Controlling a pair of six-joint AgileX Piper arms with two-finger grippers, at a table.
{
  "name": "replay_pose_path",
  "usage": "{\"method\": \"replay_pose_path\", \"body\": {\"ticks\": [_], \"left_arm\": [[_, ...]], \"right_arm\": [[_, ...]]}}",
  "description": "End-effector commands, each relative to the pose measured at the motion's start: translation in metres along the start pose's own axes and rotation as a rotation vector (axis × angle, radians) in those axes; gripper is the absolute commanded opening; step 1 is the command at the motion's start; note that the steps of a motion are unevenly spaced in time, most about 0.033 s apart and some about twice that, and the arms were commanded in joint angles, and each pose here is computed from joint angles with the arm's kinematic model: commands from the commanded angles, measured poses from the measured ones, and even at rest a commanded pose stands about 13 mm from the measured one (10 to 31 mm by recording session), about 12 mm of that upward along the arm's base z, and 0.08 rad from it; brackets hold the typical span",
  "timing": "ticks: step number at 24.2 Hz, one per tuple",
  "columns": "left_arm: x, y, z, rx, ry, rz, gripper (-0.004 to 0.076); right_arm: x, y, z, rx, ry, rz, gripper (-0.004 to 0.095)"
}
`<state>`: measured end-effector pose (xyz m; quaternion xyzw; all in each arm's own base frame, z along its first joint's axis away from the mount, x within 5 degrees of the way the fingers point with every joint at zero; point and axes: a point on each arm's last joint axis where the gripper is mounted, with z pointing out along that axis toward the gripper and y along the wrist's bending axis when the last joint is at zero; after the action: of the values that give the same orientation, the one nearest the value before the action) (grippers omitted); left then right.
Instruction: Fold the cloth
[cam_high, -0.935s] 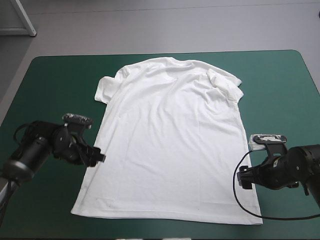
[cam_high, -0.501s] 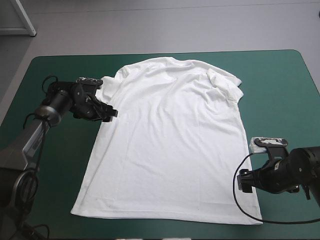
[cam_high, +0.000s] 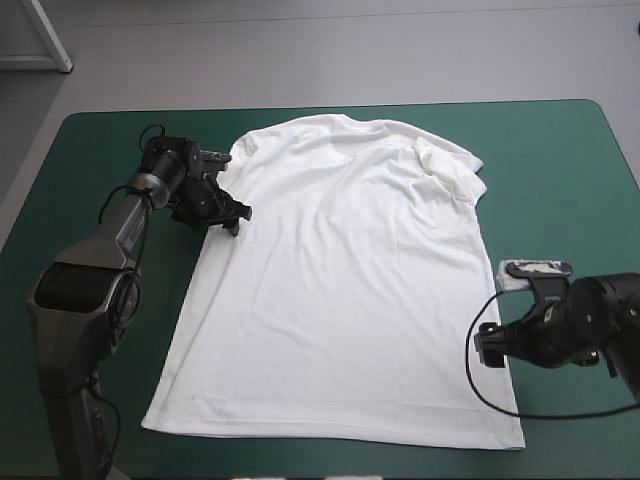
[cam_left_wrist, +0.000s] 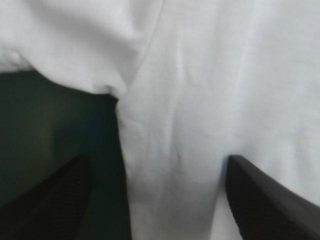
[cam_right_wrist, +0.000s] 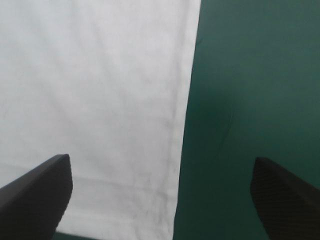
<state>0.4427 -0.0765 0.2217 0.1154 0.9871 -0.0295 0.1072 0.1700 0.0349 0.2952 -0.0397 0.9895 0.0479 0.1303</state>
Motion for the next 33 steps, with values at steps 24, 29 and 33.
{"method": "replay_pose_path", "body": {"ticks": [24,29,33], "left_arm": [[0.001,-0.025,0.010,0.142,0.092,-0.027,-0.0009],[0.001,-0.025,0.010,0.142,0.090,-0.029,-0.0009],[0.001,-0.025,0.009,0.142,0.084,-0.031,-0.0009]], "right_arm": [[-0.244,-0.021,0.122,-0.009,-0.040,0.068,0.0766],[-0.243,-0.012,0.122,-0.053,-0.029,0.065,0.0346],[-0.245,-0.010,0.122,-0.054,-0.044,0.057,-0.0016]]}}
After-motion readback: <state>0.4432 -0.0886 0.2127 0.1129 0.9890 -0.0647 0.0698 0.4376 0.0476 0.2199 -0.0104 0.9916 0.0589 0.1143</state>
